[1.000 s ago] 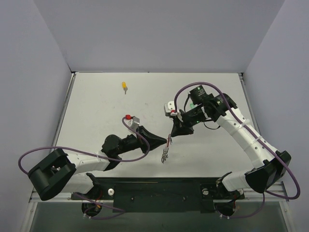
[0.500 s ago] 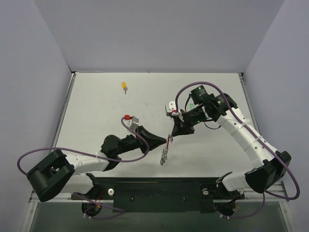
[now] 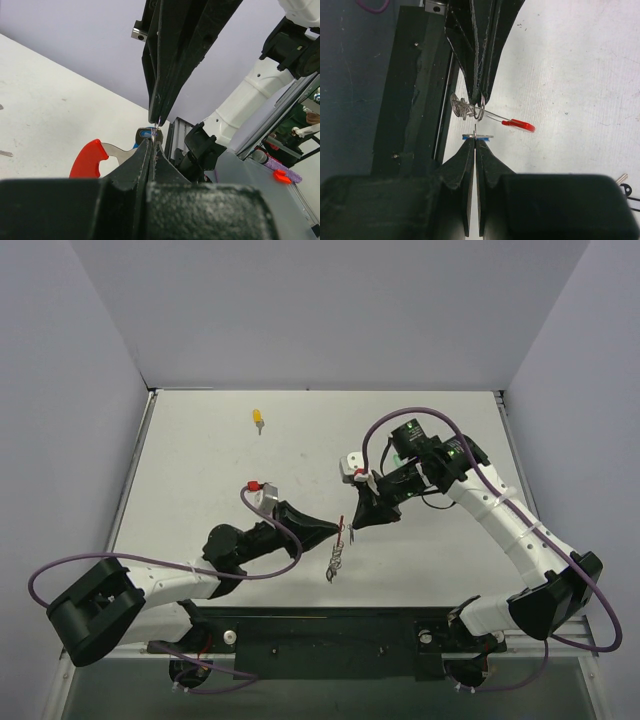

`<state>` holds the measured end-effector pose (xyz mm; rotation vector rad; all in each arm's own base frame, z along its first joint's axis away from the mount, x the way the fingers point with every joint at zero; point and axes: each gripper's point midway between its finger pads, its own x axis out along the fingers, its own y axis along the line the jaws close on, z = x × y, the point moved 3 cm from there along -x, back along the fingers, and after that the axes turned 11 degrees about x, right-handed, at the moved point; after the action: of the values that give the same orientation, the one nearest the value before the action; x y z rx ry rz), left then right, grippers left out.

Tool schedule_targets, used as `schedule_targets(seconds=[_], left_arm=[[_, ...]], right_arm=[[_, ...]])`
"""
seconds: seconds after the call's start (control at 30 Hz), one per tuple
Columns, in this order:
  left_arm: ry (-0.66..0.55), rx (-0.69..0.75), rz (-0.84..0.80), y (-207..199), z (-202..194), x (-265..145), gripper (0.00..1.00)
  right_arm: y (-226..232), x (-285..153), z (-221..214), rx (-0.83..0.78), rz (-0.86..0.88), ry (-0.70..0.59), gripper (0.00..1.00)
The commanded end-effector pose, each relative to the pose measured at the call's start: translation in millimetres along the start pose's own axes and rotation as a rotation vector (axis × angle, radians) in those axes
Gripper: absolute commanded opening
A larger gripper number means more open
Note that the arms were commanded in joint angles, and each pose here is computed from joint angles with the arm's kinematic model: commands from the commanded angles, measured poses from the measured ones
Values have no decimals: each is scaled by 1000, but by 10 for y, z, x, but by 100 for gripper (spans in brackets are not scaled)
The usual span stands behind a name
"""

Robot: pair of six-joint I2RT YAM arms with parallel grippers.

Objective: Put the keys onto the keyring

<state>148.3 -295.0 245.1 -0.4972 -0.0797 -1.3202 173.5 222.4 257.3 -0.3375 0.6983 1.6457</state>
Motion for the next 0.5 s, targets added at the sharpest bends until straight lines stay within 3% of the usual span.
schedule_targets(seconds=[0.0, 0.27, 0.47], left_arm=[[-267, 136, -69, -213, 615, 13, 0], [-346, 187, 24, -148, 842, -27, 0], [-359, 186, 42, -142, 890, -34, 0]], right_arm=[[71, -16, 190, 52, 26, -75, 0], [-126, -108, 349, 183, -89, -144, 0], [-98, -98, 460, 194, -69, -172, 0]])
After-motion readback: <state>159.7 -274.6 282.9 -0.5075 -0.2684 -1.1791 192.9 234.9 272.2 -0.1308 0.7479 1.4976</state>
